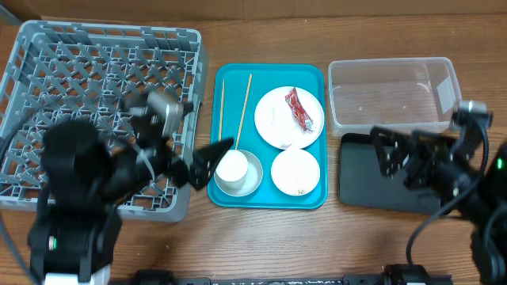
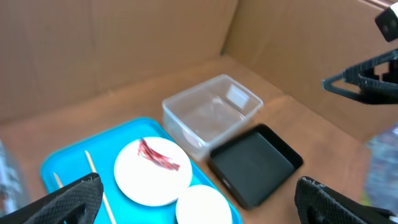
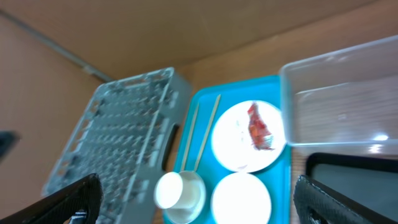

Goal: Sort waste into correct bins and load items into the dishwasher

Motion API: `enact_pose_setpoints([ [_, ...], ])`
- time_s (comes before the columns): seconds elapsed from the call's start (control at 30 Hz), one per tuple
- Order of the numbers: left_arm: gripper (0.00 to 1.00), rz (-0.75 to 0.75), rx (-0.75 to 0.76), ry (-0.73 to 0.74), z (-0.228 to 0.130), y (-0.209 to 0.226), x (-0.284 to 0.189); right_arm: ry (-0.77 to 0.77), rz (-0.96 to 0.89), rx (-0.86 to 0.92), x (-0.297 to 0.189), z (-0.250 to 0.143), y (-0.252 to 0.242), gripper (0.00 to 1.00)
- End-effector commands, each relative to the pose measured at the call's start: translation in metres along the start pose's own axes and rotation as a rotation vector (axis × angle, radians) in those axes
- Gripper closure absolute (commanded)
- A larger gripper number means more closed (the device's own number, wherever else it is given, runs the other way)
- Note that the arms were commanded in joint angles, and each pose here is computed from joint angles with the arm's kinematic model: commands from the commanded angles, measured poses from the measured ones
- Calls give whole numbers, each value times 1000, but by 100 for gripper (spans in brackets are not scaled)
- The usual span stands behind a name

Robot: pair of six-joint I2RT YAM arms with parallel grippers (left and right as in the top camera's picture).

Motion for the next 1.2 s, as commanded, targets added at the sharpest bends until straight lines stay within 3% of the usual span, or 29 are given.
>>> enact_pose_setpoints([
  [0.0,0,-99,-144,94,-3,3,13,64,191,54,14,7,13,0],
  [0.1,0,-110,-239,173,-13,15,26,154,265,65,33,2,19,0],
  [0.2,0,19,-319,239,-27,33,31,296,257,45,58,-17,30,0],
  [0.23,0,98,-353,251,-31,41,31,343,231,31,66,-25,34,0],
  [0.27,0,297,-443,260,-38,56,24,443,130,18,86,-44,43,0],
  [0.3,0,401,-480,260,-40,63,18,491,71,3,97,-55,49,0],
  [0.47,0,779,-553,231,-41,78,-16,636,-4,-116,147,-103,91,0],
  [0.63,0,1073,-547,195,-40,85,-49,698,29,-177,203,-149,128,25],
  [0.9,0,1117,-543,246,-47,84,-55,746,-105,-161,266,-193,116,48],
  [1.03,0,1123,-541,244,-47,85,-56,755,-154,-151,275,-202,110,53],
  [1.17,0,1122,-541,245,-47,85,-56,730,-158,-155,278,-200,110,65],
])
Point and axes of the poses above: each gripper's point midway between its finger pads, its own x axis out along the fingers, its own y axis along the line the jaws close on, z = x × y, the point moved 7 cm from there along -x, back along the fingers, and after that the axes turned 11 degrees about -x, right-handed, at the moved point
